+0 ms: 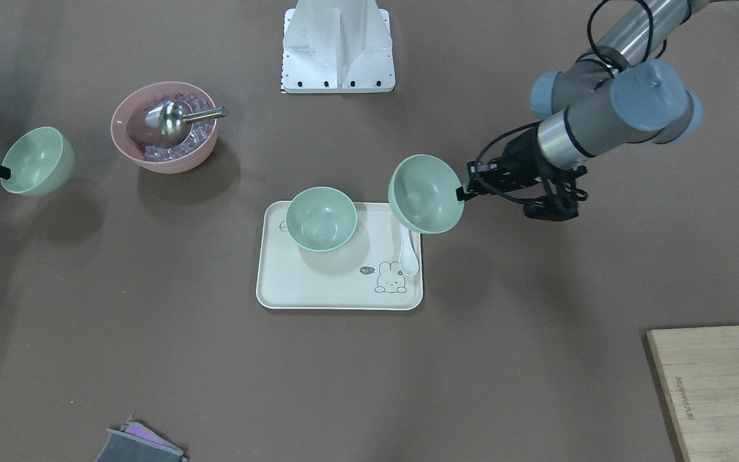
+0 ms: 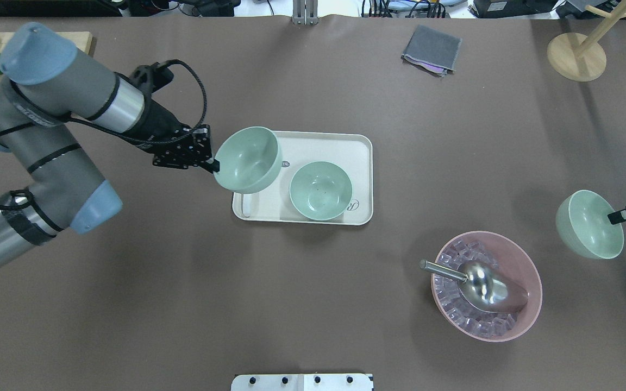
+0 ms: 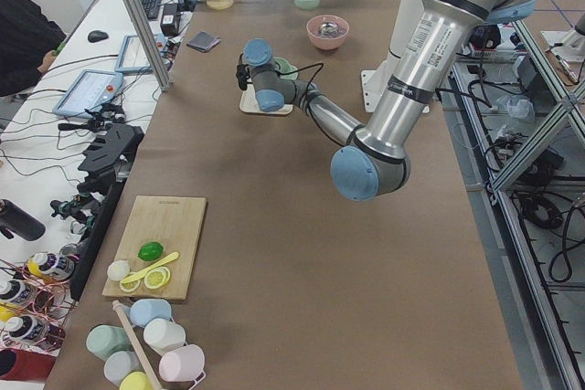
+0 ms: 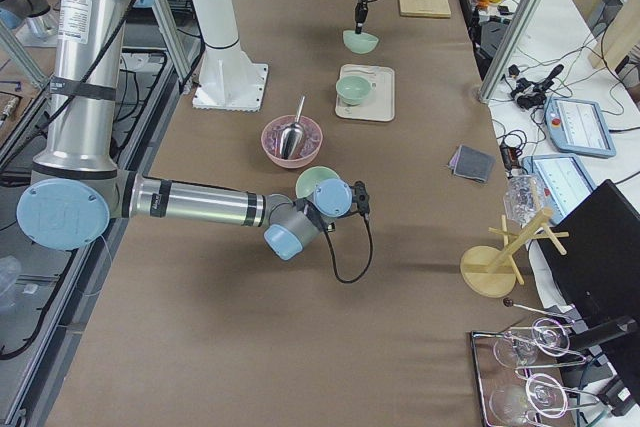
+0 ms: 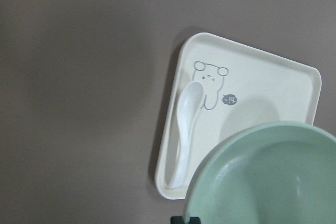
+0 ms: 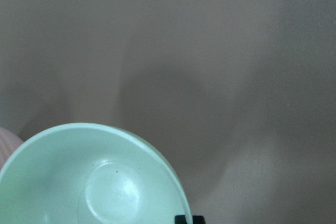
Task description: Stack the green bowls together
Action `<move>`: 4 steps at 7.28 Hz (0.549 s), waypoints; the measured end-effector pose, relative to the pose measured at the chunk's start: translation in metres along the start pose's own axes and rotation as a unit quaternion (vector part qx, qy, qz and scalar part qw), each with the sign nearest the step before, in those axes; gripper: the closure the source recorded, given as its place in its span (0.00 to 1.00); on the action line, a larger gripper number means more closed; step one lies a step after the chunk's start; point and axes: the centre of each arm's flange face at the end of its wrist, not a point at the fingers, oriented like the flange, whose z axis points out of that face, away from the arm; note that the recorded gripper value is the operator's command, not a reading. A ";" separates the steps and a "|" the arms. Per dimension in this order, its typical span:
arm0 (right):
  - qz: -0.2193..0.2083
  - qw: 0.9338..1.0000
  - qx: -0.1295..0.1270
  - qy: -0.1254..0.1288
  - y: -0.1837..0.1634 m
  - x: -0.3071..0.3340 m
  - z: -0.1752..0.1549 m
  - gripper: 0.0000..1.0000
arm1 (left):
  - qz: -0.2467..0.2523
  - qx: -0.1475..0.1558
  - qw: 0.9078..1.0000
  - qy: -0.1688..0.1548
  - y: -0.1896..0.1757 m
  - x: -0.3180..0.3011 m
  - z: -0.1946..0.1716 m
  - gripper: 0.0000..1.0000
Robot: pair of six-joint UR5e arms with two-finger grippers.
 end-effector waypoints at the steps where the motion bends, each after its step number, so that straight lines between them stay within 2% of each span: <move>1: 0.003 1.000 0.005 -0.004 -0.011 0.001 -0.003 1.00 | -0.005 0.005 1.000 0.003 0.007 0.024 0.021 1.00; 4: 0.014 1.000 0.021 -0.012 -0.044 -0.011 -0.013 1.00 | -0.009 0.022 1.000 -0.005 0.018 0.057 0.077 1.00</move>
